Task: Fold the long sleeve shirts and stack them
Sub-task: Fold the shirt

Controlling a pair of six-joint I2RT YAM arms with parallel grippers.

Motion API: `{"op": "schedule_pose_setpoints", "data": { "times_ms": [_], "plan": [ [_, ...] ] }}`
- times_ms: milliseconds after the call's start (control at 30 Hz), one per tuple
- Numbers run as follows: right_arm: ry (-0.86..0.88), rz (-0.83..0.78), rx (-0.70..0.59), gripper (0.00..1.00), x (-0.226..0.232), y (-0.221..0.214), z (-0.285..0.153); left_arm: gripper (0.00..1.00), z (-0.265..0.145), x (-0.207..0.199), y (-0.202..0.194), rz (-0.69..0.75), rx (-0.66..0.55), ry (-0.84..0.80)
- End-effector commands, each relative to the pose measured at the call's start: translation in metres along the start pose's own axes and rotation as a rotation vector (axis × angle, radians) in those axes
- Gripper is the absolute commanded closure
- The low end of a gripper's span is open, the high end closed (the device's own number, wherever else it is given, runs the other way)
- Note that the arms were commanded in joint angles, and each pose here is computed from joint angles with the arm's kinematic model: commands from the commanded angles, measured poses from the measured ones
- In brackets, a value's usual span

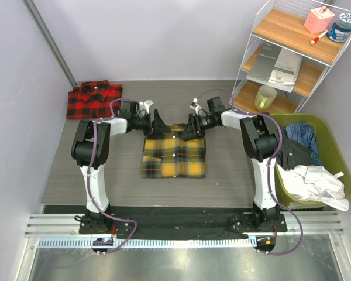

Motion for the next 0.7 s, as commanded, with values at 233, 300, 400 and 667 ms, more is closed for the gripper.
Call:
{"op": "schedule_pose_setpoints", "data": {
  "times_ms": [233,300,400,667],
  "plan": [
    [-0.124,-0.106,-0.062,0.49,0.016,0.036,-0.036,0.19,-0.050,0.012,-0.025,-0.059,0.015,0.058],
    [-0.130,-0.164,-0.098,0.49,0.041,0.053,-0.051,0.19,-0.060,-0.021,-0.022,0.070,-0.013,0.013],
    [-0.140,-0.197,-0.100,0.49,0.062,0.060,-0.059,0.19,-0.063,-0.051,-0.008,0.152,-0.060,-0.027],
    [-0.074,-0.044,-0.029,0.51,0.041,0.024,-0.038,0.21,-0.004,-0.059,0.004,0.101,-0.060,-0.064]
  ]
}}
Point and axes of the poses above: each gripper's point midway between its finger pads, its own z axis out along the fingers, its own x axis along the line the jaws close on, y = z × x, the point moved 8 cm from there along -z, back along the fingers, and after that the axes turned 10 degrees about -z, right-handed, at the moved point
